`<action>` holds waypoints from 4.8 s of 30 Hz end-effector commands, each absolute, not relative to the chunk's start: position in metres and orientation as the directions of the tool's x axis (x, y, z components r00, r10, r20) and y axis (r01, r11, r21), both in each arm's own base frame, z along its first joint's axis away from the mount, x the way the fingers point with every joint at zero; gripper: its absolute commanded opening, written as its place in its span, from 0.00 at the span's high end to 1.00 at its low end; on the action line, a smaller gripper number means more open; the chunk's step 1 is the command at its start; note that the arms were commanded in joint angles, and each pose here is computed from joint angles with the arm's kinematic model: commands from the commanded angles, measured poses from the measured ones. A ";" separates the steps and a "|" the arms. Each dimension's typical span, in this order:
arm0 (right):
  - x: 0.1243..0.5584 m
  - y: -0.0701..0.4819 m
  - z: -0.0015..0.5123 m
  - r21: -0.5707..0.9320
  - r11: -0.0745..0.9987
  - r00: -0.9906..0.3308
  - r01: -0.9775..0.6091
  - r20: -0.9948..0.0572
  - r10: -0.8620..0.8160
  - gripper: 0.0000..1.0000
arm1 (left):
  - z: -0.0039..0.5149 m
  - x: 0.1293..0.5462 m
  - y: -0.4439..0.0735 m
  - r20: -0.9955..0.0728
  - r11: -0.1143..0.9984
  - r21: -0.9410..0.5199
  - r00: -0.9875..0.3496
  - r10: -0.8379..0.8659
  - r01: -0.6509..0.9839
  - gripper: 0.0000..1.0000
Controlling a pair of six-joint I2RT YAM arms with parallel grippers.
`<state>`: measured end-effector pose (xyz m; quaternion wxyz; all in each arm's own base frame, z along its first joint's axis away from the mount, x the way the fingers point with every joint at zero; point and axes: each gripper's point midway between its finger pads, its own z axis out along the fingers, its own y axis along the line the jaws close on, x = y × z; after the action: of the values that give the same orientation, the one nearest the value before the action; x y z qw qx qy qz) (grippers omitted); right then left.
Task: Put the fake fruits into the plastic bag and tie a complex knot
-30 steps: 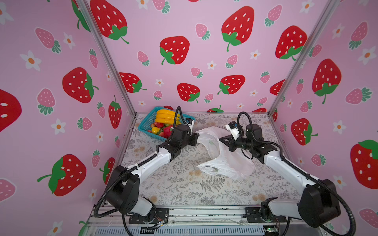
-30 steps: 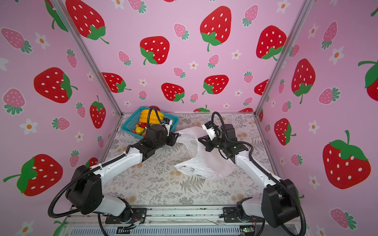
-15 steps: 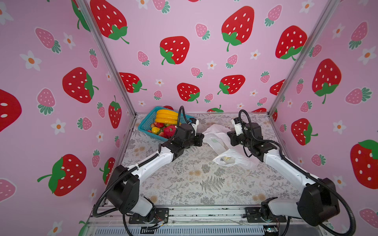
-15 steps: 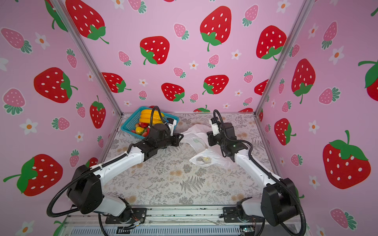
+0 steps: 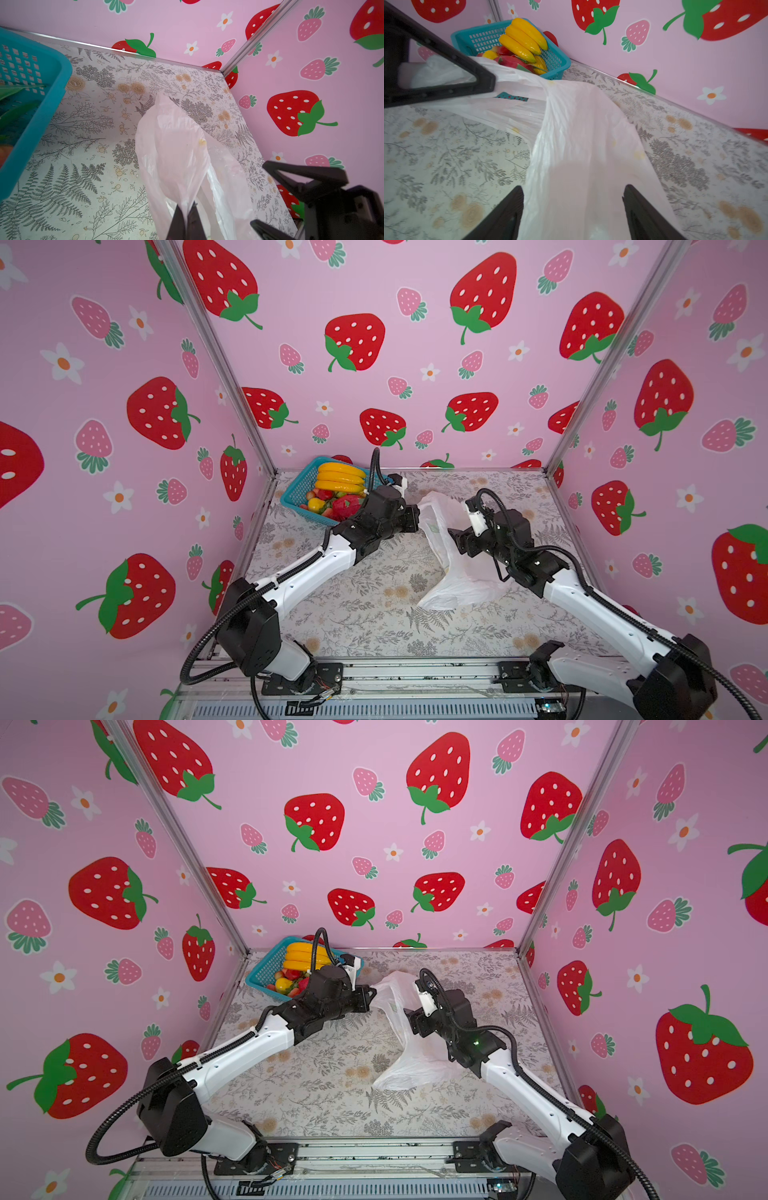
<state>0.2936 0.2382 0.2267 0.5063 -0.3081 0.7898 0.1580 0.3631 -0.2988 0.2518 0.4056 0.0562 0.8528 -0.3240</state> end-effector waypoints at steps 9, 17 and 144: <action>0.296 0.271 0.180 -0.067 0.809 -0.350 -0.584 -0.879 -0.325 0.04 | 0.269 0.367 -0.295 -0.735 0.785 -0.520 -0.645 -0.208 0.338 1.00; 0.320 0.241 0.161 -0.123 0.919 -0.442 -0.375 -0.847 -0.294 0.36 | 0.267 0.364 -0.286 -0.752 0.806 -0.490 -0.630 -0.197 0.333 1.00; 0.336 0.194 0.237 0.294 0.788 -0.630 -0.541 -0.762 -0.148 0.99 | 0.201 0.341 -0.332 -0.849 0.862 0.020 -0.446 0.282 0.506 0.31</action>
<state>0.3486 0.1932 0.2289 0.3834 -0.1258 0.8708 0.2809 0.3195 -0.3446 0.1873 0.4647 0.2690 0.8339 -0.1280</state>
